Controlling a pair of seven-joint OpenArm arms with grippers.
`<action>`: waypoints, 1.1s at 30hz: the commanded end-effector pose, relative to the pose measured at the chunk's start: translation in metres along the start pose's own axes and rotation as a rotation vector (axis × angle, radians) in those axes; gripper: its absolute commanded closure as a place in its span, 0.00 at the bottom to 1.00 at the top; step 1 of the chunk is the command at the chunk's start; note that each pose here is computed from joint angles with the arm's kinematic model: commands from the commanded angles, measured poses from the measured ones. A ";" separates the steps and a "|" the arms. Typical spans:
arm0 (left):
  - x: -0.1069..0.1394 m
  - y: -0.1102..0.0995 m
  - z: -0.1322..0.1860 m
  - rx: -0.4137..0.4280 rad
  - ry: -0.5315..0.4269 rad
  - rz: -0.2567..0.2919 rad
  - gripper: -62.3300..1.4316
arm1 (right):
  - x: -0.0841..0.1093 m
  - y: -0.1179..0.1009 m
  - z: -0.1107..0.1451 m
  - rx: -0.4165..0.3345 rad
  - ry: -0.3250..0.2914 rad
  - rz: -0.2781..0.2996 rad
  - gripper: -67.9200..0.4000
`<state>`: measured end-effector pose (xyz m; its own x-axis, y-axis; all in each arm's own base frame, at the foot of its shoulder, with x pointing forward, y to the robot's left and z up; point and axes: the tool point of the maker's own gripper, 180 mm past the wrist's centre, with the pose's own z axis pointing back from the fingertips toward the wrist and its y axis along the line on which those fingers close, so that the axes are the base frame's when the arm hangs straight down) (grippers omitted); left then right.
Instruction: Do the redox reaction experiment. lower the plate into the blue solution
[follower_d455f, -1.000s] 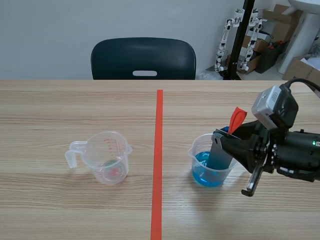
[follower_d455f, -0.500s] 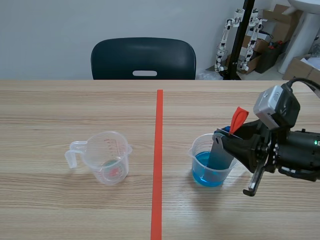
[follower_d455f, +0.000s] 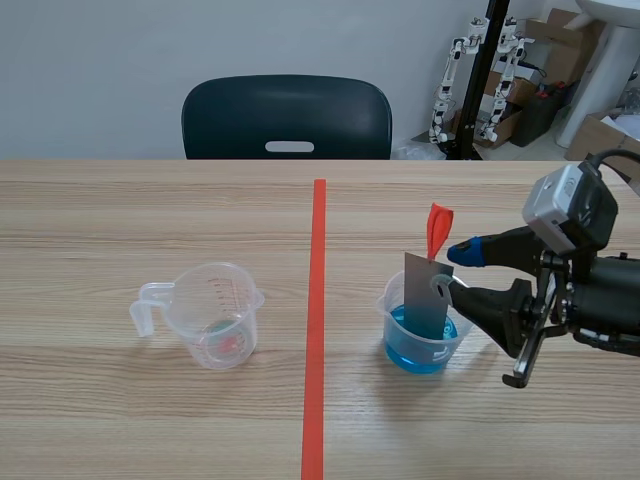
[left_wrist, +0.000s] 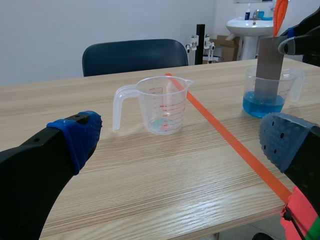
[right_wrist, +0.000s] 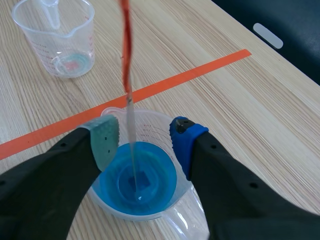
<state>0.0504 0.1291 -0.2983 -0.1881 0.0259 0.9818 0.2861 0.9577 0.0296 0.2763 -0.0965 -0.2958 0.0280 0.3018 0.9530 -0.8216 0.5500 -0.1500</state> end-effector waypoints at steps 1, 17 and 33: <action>0.012 0.001 0.000 0.002 -0.052 -0.002 0.00 | 0.012 -0.007 0.002 -0.001 -0.033 0.016 0.81; 0.012 0.001 0.000 0.002 -0.052 -0.002 0.00 | 0.015 -0.008 0.002 -0.007 -0.050 0.002 0.99; 0.012 0.001 0.000 0.002 -0.052 -0.002 0.00 | 0.015 -0.008 0.002 -0.007 -0.048 0.002 0.99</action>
<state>0.0504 0.1291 -0.2983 -0.1881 0.0259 0.9818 0.2861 0.9577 0.0296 0.2773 -0.0963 -0.2927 0.0319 0.2787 0.9599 -0.8173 0.5600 -0.1354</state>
